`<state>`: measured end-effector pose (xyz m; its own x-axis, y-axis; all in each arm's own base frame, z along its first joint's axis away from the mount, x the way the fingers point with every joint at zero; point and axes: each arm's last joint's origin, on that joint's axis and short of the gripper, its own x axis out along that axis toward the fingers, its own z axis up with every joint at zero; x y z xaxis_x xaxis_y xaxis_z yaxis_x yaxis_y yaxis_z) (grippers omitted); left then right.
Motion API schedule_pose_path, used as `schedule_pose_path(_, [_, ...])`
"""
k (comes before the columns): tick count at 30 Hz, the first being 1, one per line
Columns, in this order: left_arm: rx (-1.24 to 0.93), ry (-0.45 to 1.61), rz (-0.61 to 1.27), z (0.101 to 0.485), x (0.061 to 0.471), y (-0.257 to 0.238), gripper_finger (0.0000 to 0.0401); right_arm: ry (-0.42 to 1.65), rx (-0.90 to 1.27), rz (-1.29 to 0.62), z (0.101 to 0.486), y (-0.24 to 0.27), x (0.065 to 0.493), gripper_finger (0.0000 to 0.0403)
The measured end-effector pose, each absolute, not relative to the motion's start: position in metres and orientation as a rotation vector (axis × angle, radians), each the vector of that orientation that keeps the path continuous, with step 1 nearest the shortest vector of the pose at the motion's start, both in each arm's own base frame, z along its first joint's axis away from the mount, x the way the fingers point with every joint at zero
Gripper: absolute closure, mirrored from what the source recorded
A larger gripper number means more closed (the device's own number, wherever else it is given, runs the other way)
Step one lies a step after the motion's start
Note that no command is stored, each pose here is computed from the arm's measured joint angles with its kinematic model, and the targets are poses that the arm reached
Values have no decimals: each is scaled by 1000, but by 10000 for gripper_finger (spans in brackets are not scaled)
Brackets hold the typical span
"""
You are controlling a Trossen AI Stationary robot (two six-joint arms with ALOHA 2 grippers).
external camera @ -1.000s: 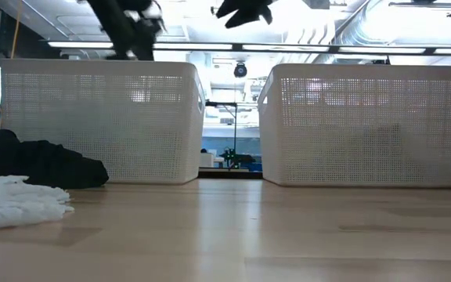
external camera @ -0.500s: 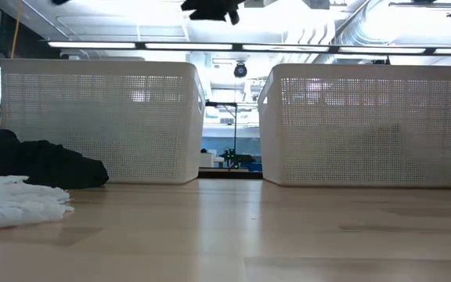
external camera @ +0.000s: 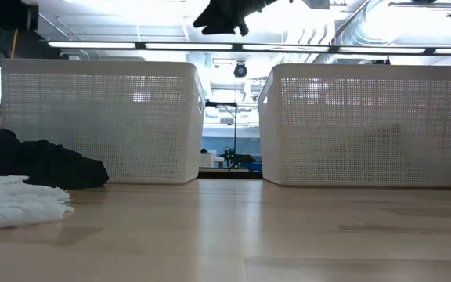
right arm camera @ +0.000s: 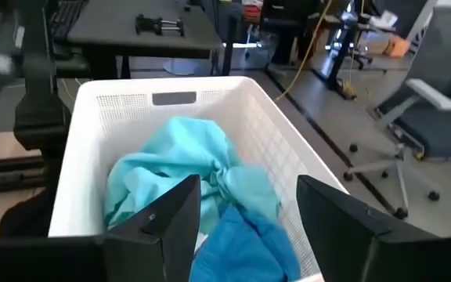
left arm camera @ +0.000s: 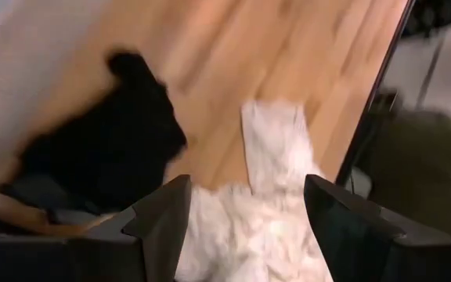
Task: Sort clothes
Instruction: Put the black underwear into the right white bin
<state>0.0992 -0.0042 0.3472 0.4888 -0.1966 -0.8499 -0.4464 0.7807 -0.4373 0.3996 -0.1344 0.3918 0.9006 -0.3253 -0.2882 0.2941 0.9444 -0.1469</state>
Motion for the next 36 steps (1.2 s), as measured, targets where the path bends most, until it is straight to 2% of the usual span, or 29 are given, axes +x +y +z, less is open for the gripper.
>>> schedule_pose_path(3, [-739,1191,115,310,118,-12,162,339,-83,-325,389,-137,398,203])
schedule_pose_path(6, [-765,1289,149,271,130,-19,163,365,-79,-320,387,-137,397,203])
schedule_pose_path(10, [-670,1371,232,231,134,-27,162,385,-84,-307,385,-136,397,203])
schedule_pose_path(14, [-451,1397,323,203,133,-32,162,372,-127,-302,387,-136,397,203])
schedule_pose_path(18, [-298,1411,293,179,135,-38,162,354,-146,-307,389,-138,397,203])
schedule_pose_path(21, [-285,1438,269,158,135,-41,162,350,-151,-308,390,-138,397,203])
schedule_pose_path(26, [-385,1439,248,134,136,-43,170,340,-102,-314,391,-138,397,203])
schedule_pose_path(29, [-416,1421,273,131,138,-44,210,333,-78,-309,393,-135,397,203])
schedule_pose_path(31, [-421,1414,287,131,138,-44,257,332,-79,-303,396,-131,394,203])
schedule_pose_path(34, [-466,1400,302,131,139,-44,349,317,-92,-287,406,-123,387,203])
schedule_pose_path(36, [-510,1388,324,135,140,-45,385,295,-103,-280,416,-119,380,203])
